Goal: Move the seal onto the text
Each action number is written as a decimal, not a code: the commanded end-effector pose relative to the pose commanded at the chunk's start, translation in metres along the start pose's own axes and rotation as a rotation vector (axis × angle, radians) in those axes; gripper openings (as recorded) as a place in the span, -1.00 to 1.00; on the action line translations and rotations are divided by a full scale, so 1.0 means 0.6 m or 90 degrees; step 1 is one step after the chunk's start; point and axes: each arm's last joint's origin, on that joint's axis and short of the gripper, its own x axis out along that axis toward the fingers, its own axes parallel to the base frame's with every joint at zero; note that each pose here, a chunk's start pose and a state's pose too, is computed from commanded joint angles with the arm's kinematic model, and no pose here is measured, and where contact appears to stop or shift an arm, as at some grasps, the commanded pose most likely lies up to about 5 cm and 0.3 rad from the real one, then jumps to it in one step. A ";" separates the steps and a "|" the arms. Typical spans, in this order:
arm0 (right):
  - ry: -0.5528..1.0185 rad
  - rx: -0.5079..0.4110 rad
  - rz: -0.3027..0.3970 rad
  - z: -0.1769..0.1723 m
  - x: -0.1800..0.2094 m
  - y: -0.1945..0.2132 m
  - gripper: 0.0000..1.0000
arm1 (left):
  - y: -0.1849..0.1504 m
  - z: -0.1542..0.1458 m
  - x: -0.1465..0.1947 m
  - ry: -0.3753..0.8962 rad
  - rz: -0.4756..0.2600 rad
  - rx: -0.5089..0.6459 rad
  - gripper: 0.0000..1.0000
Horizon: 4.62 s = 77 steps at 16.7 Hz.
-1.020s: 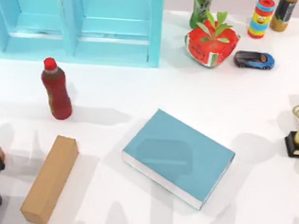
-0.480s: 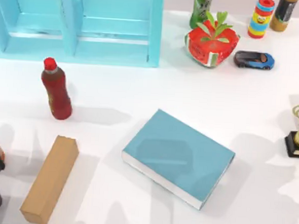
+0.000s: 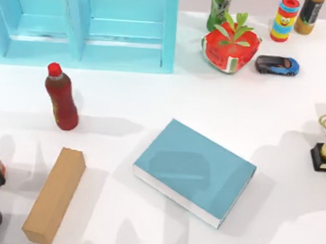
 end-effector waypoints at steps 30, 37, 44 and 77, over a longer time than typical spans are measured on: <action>0.022 -0.020 0.011 0.002 0.171 -0.001 -0.06 | 0.000 0.000 0.000 0.000 0.000 0.000 1.00; 0.022 -0.020 0.011 0.002 0.171 -0.001 -1.00 | 0.000 0.000 0.000 0.000 0.000 0.000 1.00; 0.022 -0.020 0.011 0.002 0.171 -0.001 -1.00 | 0.000 0.000 0.000 0.000 0.000 0.000 1.00; -0.091 -0.040 0.087 0.032 -0.064 0.496 -1.00 | 0.000 0.000 0.000 0.000 0.000 0.000 1.00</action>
